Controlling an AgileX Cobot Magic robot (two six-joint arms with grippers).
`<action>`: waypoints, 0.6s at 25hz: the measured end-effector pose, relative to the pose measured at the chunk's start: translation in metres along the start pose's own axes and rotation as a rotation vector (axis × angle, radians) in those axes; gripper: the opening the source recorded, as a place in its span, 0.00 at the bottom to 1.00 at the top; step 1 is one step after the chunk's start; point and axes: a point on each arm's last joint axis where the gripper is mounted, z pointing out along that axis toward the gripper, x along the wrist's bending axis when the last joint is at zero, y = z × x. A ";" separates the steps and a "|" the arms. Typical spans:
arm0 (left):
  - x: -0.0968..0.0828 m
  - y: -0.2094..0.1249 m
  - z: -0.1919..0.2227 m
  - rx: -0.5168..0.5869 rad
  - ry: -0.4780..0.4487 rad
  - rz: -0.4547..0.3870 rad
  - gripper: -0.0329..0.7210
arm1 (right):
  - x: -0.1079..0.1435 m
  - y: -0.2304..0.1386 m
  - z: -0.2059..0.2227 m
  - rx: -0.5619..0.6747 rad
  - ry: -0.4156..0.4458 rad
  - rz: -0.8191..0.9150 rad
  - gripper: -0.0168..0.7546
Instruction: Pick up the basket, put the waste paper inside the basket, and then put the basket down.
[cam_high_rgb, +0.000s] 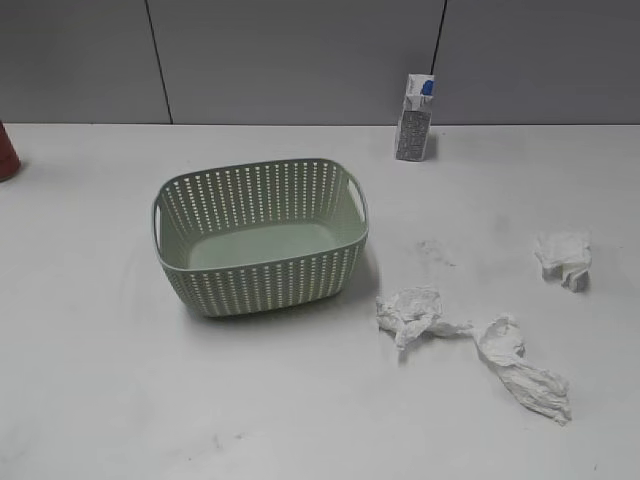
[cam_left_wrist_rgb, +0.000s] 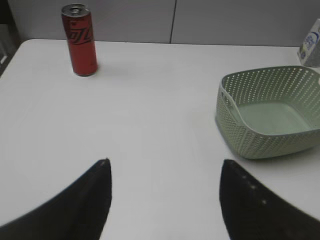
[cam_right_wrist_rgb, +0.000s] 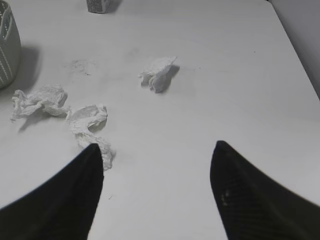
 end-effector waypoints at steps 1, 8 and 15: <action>0.000 0.004 0.006 0.015 -0.013 0.004 0.72 | 0.000 0.000 0.000 0.000 0.000 0.000 0.72; -0.004 0.022 0.065 0.212 -0.080 0.012 0.72 | 0.000 0.000 0.000 0.000 0.000 0.000 0.72; -0.009 0.062 0.138 0.354 -0.066 0.003 0.72 | 0.000 0.000 0.000 0.000 0.000 0.000 0.72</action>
